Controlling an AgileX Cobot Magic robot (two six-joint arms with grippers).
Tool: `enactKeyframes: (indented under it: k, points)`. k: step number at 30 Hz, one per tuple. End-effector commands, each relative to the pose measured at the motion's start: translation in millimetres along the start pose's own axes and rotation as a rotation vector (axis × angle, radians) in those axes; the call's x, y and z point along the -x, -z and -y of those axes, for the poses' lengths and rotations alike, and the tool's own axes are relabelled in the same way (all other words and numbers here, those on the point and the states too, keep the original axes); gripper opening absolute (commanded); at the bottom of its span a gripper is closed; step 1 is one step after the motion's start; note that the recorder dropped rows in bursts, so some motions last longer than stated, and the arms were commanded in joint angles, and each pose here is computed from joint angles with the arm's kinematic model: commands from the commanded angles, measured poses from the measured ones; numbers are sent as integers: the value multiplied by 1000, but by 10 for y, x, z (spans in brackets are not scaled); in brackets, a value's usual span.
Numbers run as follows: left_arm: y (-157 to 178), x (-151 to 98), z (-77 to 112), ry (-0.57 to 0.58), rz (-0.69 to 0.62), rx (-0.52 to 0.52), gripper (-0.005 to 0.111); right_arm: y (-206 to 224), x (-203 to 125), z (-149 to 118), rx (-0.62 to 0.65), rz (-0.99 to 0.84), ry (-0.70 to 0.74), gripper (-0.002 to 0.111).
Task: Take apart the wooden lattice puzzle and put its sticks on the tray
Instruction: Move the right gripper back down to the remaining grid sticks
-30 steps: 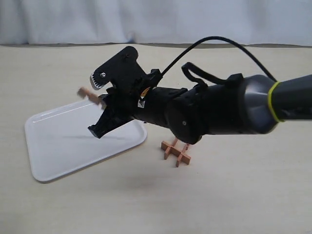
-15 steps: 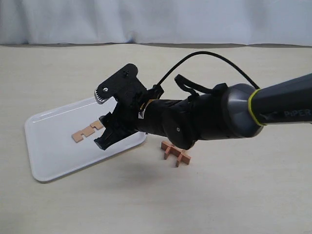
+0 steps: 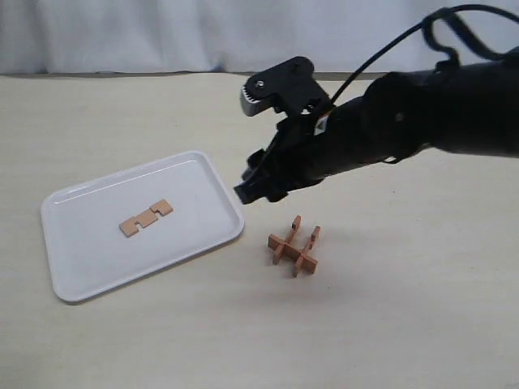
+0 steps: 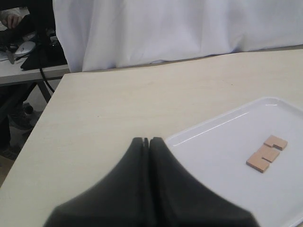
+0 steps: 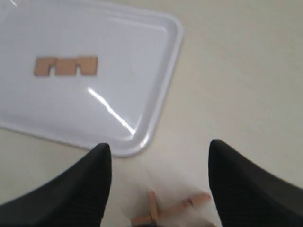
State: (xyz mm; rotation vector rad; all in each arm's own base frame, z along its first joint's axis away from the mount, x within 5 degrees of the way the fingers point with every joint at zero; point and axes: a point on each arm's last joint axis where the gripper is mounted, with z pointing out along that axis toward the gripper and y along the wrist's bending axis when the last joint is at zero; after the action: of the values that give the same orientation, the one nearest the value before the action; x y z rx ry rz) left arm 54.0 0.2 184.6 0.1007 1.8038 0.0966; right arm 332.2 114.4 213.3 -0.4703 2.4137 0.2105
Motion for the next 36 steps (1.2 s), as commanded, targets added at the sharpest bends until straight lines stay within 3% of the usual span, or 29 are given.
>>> enactKeyframes:
  k: [1, 4, 6, 15, 20, 29, 32, 36]
  points:
    - [-1, 6, 0, 1, 13, 0, 0, 239, -130, 214, -30, -176, 61, 57]
    - [-1, 6, 0, 1, 13, 0, 0, 304, -318, 238, -9, -404, 340, 57]
    - [-1, 6, 0, 1, 13, 0, 0, 280, -394, 230, 27, -469, 388, 57]
    - [-1, 6, 0, 1, 13, 0, 0, -235, -615, 214, 66, -491, 254, 56]
    - [-1, 6, 0, -1, 13, 0, 0, -430, -729, 218, 90, -532, 260, 35]
    - [-1, 6, 0, -1, 13, 0, 0, -479, -712, 212, 86, -495, 227, 35]
    - [-1, 6, 0, -1, 13, 0, 0, -483, -721, 211, 87, -498, 226, 28]
    - [-1, 6, 0, -1, 13, 0, 0, -483, -721, 211, 87, -498, 226, 7]
